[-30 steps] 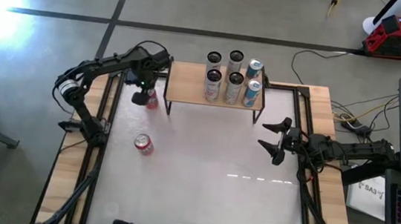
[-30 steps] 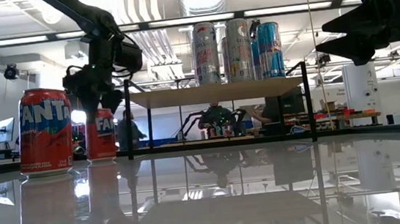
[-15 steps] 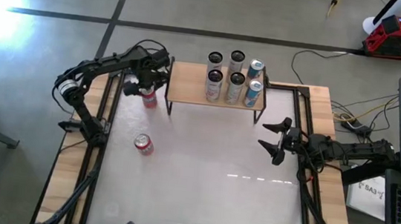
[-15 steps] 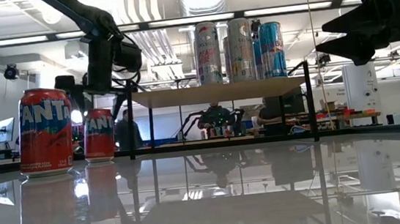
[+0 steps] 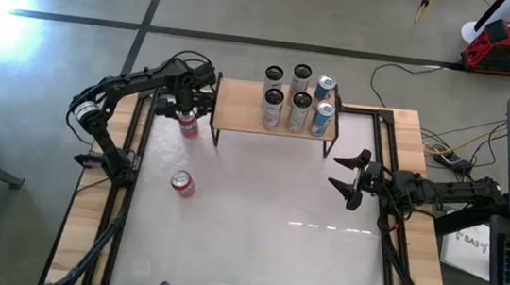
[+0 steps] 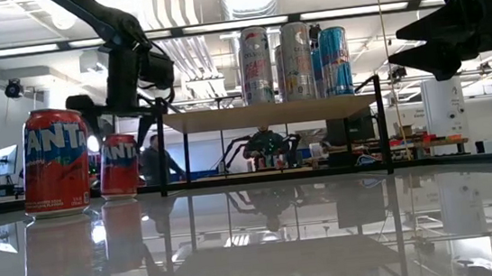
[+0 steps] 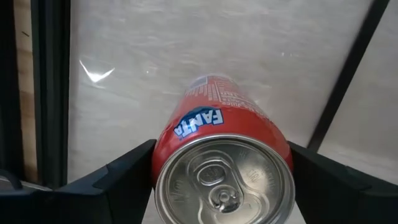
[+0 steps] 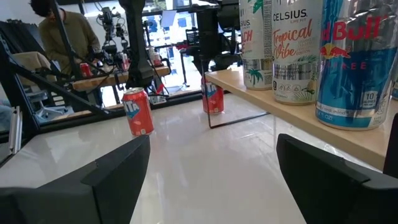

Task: Place canned beverage on shelf
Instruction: Put the top orange soda can on the shelf

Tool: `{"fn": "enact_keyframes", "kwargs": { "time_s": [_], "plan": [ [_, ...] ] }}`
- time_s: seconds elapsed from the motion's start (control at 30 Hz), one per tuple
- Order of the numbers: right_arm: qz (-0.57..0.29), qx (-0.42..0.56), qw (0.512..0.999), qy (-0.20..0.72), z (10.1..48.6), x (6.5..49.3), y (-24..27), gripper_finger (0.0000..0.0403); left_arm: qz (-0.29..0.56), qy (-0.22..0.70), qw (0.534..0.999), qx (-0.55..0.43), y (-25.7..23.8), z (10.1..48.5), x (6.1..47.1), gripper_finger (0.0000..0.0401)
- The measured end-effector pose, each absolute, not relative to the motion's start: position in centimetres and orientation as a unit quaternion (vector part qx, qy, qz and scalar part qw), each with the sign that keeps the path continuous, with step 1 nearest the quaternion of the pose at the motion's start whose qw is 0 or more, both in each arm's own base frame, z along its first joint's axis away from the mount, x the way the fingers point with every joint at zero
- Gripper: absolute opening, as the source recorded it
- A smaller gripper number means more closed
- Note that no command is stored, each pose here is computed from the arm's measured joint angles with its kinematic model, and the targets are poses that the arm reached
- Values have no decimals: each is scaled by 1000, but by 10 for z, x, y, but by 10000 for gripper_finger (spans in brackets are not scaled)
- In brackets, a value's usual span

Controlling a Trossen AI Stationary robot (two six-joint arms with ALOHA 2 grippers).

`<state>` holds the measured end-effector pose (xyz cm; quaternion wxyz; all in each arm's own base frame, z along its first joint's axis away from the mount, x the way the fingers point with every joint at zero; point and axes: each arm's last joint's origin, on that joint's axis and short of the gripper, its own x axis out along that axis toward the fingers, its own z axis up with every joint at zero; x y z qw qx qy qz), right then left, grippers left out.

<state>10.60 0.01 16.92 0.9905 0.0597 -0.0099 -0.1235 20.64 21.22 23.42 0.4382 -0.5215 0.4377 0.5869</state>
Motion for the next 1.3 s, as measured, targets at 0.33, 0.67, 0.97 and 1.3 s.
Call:
{"fn": "enact_keyframes", "kwargs": {
  "time_s": [0.33,0.67,0.97,1.3],
  "plan": [
    [-123,60,990,-10,169,106,0,334,594,448,430,-512,213,234,202,338],
    [-123,60,990,-10,169,106,0,334,595,444,432,-512,213,235,202,394],
    [-124,60,990,-10,169,106,0,334,629,409,458,-477,201,260,189,399],
    [-124,60,990,-10,169,106,0,334,651,253,572,-429,163,256,173,400]
  ]
}}
